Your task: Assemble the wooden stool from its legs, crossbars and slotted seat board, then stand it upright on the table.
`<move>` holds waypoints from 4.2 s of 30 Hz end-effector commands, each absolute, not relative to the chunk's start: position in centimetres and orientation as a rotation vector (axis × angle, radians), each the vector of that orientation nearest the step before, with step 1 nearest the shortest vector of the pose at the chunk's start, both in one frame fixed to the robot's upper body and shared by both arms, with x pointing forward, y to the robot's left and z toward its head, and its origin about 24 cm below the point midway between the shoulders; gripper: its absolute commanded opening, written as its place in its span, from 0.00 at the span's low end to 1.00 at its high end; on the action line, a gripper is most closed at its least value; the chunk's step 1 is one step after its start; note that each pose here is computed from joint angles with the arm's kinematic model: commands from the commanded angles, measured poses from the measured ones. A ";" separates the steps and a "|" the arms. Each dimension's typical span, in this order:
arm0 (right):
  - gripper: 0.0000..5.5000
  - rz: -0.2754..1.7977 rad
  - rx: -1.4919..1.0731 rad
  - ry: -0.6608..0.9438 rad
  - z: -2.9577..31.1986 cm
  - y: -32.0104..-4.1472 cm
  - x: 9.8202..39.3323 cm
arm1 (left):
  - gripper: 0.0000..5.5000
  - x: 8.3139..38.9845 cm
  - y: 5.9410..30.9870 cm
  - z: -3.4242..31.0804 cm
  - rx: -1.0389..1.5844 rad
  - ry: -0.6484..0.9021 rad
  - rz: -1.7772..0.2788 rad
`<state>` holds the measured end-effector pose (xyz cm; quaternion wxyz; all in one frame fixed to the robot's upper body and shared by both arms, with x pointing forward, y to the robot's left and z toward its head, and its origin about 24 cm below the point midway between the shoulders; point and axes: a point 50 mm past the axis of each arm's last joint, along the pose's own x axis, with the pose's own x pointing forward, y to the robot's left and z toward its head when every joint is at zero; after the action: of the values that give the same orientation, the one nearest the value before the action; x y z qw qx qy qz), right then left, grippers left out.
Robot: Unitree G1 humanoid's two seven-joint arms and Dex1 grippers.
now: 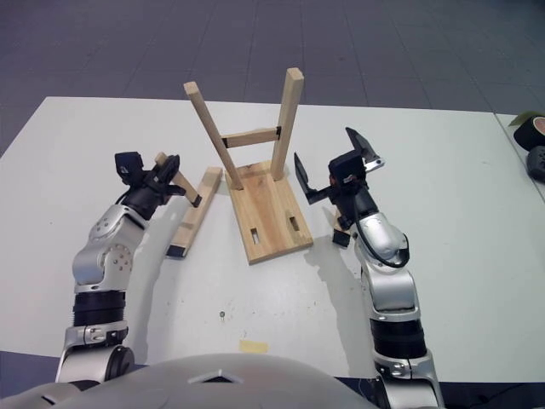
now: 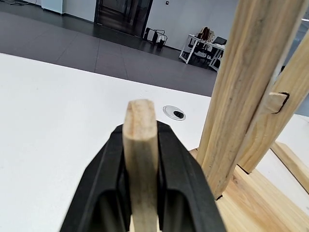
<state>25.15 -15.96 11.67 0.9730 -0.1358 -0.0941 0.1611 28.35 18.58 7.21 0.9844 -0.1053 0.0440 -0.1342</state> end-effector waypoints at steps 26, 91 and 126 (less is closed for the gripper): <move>0.98 0.322 -0.249 -0.214 12.5 -15.7 25.4 | 0.17 27.1 19.9 6.1 -0.051 0.051 -0.299; 0.98 0.262 -0.230 -0.162 10.6 -15.3 24.2 | 0.87 23.3 22.1 1.5 0.199 0.743 -0.530; 0.98 0.761 0.631 -0.375 19.8 -15.0 22.7 | 0.38 30.8 16.9 26.3 0.355 -0.514 -0.428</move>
<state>24.38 -15.56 16.08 0.9434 0.1813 -0.1483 0.2348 32.39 21.72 21.34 0.9719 0.1932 -0.1237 -0.0518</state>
